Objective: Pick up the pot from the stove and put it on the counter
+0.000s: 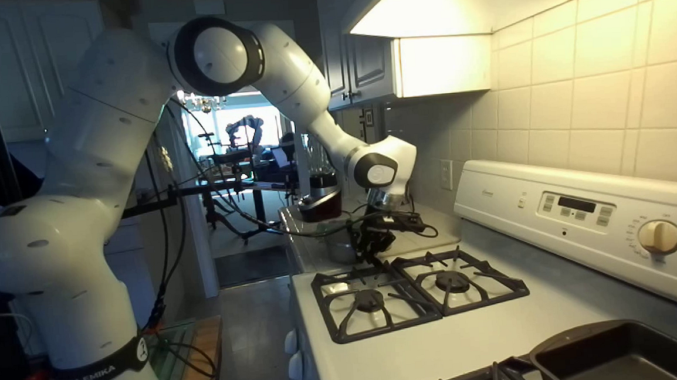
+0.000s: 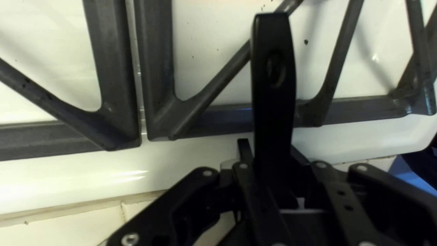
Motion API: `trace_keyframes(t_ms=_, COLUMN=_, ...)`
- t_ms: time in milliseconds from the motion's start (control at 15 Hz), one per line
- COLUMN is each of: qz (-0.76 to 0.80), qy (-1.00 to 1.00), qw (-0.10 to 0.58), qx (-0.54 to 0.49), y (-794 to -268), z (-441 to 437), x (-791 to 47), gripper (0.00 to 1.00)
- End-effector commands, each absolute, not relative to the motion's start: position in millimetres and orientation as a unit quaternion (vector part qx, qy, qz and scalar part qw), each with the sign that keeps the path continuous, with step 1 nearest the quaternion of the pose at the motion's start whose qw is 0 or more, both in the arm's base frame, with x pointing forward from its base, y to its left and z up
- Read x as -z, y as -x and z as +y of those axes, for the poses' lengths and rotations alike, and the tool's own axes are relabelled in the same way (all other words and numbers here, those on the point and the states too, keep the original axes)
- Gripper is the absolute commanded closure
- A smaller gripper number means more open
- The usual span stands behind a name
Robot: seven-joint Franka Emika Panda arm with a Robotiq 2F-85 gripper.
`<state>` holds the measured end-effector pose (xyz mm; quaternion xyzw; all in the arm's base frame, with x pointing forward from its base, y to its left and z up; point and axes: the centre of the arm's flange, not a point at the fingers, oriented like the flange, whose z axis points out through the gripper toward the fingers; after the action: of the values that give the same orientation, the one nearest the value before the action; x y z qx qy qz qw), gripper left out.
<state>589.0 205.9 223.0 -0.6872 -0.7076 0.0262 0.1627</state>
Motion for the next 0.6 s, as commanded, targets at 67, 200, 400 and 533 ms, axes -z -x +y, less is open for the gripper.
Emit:
trace_keyframes(t_ms=67, qz=-0.692, qy=0.696, qw=0.189, qx=-0.018, y=-592.9, z=202.2, x=-223.1, gripper=0.95)
trace_keyframes(t_ms=200, qz=-0.688, qy=0.7, qw=0.191, qx=-0.014, y=-594.0, z=201.6, x=-225.2, gripper=0.94)
trace_keyframes(t_ms=400, qz=-0.689, qy=0.7, qw=0.189, qx=-0.007, y=-595.5, z=204.3, x=-232.3, gripper=0.94)
trace_keyframes(t_ms=533, qz=-0.693, qy=0.696, qw=0.187, qx=-0.001, y=-596.9, z=208.3, x=-238.6, gripper=0.94)
